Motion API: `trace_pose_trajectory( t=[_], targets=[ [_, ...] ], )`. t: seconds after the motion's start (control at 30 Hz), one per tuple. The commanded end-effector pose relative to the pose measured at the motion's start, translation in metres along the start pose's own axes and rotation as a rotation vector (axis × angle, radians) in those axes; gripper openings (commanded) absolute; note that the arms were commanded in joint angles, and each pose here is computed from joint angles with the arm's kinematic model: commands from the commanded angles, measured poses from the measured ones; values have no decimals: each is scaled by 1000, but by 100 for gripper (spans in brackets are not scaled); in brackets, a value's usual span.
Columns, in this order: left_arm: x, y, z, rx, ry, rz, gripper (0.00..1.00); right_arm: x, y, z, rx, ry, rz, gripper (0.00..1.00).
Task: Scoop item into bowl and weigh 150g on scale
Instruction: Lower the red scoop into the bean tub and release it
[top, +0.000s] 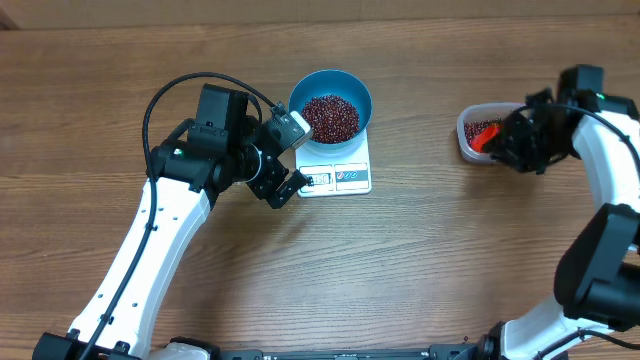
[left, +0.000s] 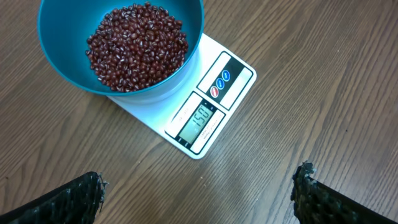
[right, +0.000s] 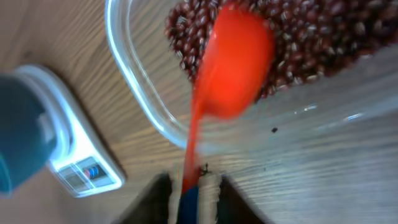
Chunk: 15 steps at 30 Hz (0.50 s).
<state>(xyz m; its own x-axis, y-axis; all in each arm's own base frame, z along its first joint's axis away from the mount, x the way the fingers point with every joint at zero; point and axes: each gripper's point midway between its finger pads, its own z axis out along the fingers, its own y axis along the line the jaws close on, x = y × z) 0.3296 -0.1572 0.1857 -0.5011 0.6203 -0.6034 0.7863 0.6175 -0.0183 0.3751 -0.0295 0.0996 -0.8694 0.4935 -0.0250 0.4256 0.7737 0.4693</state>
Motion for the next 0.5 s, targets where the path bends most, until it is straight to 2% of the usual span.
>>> trace_pose_trajectory(
  t=[0.0,0.23,0.27,0.47],
  targets=[
    [2,0,2,6,5,-18,100,-1,21,-15,-184,1,15,46],
    [2,0,2,5,5,-18,100,7,22,-18,-224,34,1,90],
    [2,0,2,6,5,-18,100,10,21,-18,-216,43,-2,99],
    [2,0,2,5,5,-18,100,16,17,-28,-162,50,-17,100]
  ],
)
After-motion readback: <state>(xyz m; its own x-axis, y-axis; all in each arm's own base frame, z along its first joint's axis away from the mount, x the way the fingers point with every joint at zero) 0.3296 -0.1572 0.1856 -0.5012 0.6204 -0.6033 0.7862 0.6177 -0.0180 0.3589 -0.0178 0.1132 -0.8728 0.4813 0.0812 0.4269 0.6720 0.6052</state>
